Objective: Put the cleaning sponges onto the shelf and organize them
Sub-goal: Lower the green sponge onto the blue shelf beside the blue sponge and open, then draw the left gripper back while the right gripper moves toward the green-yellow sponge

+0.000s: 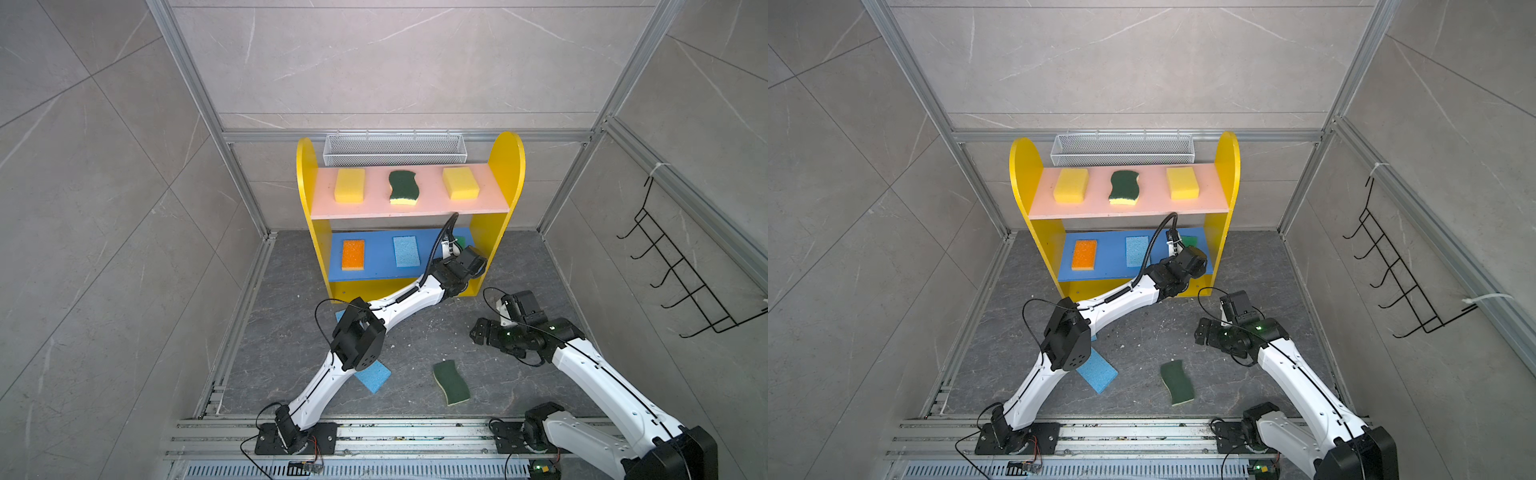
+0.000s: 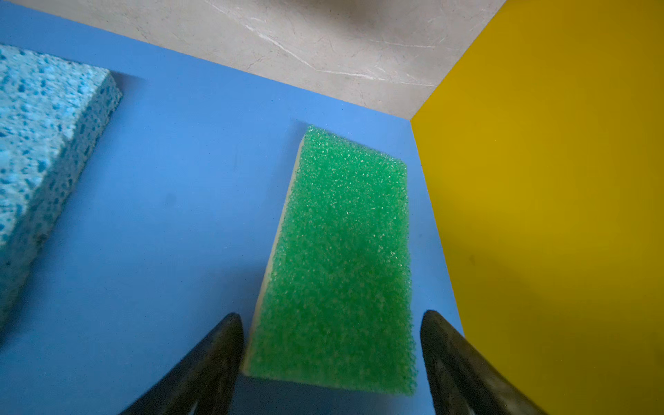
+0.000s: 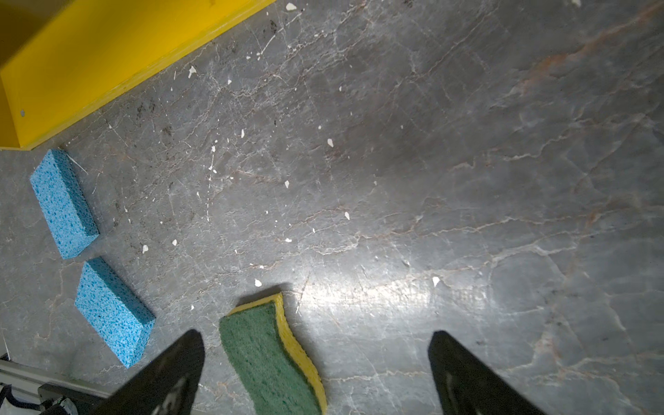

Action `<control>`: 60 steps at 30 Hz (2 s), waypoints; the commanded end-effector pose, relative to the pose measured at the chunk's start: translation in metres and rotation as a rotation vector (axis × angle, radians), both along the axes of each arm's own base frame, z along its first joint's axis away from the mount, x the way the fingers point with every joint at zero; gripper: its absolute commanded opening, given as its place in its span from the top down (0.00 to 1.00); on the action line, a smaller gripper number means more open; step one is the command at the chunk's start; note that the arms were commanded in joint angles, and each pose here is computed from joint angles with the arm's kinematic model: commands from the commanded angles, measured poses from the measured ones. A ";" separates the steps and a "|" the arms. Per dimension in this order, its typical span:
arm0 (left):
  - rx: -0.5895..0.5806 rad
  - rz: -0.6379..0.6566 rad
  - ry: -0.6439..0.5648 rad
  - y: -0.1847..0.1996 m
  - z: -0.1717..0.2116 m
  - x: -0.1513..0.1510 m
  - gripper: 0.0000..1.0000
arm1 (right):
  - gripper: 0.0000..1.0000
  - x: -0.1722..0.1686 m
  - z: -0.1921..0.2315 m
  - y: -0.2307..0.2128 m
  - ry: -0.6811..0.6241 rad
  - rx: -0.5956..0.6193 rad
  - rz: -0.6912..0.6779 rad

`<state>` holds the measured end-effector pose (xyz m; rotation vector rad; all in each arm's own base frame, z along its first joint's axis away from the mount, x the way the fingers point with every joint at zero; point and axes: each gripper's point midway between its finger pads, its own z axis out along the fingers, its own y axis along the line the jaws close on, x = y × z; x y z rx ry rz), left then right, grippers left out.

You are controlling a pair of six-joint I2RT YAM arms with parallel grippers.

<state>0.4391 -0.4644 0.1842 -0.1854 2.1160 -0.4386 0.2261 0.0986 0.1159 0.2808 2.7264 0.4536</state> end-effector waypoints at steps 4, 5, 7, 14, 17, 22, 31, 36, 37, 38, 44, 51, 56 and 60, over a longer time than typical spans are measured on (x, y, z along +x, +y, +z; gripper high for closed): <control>-0.028 -0.051 -0.002 0.006 0.025 -0.008 0.19 | 0.01 -0.001 0.012 -0.004 -0.028 -0.014 -0.015; -0.035 -0.058 0.003 0.005 0.025 -0.008 0.19 | 0.01 -0.002 0.013 -0.005 -0.031 -0.016 -0.019; -0.046 -0.077 0.009 0.001 0.024 -0.009 0.19 | 0.01 -0.002 0.015 -0.006 -0.034 -0.018 -0.023; -0.062 -0.080 0.027 0.001 0.021 -0.007 0.19 | 0.01 -0.005 0.019 -0.009 -0.045 -0.029 -0.026; -0.072 -0.085 0.038 0.001 0.018 -0.004 0.19 | 0.01 -0.005 0.019 -0.010 -0.048 -0.033 -0.025; -0.079 -0.112 0.052 -0.005 0.016 -0.006 0.19 | 0.00 -0.006 0.018 -0.010 -0.043 -0.036 -0.025; -0.079 -0.141 0.061 -0.011 0.013 -0.008 0.19 | 0.01 -0.004 0.018 -0.010 -0.043 -0.037 -0.024; -0.071 -0.141 0.066 -0.011 0.011 -0.010 0.19 | 0.00 -0.003 0.019 -0.010 -0.045 -0.040 -0.025; -0.070 -0.141 0.065 -0.010 0.012 -0.011 0.20 | 0.01 -0.003 0.019 -0.010 -0.045 -0.041 -0.025; -0.066 -0.141 0.066 -0.010 0.011 -0.011 0.20 | 0.00 -0.003 0.019 -0.011 -0.045 -0.043 -0.026; -0.031 -0.137 0.036 -0.001 0.023 -0.017 0.20 | 0.00 -0.002 0.022 -0.013 -0.052 -0.057 -0.027; 0.056 -0.075 -0.022 0.032 0.053 -0.033 0.20 | 0.00 -0.002 0.022 -0.014 -0.054 -0.058 -0.031; 0.088 -0.069 -0.050 0.055 0.071 -0.054 0.20 | 0.00 -0.001 0.024 -0.015 -0.059 -0.064 -0.038; 0.107 -0.102 -0.071 0.068 0.086 -0.074 0.20 | 0.00 0.000 0.029 -0.016 -0.069 -0.069 -0.043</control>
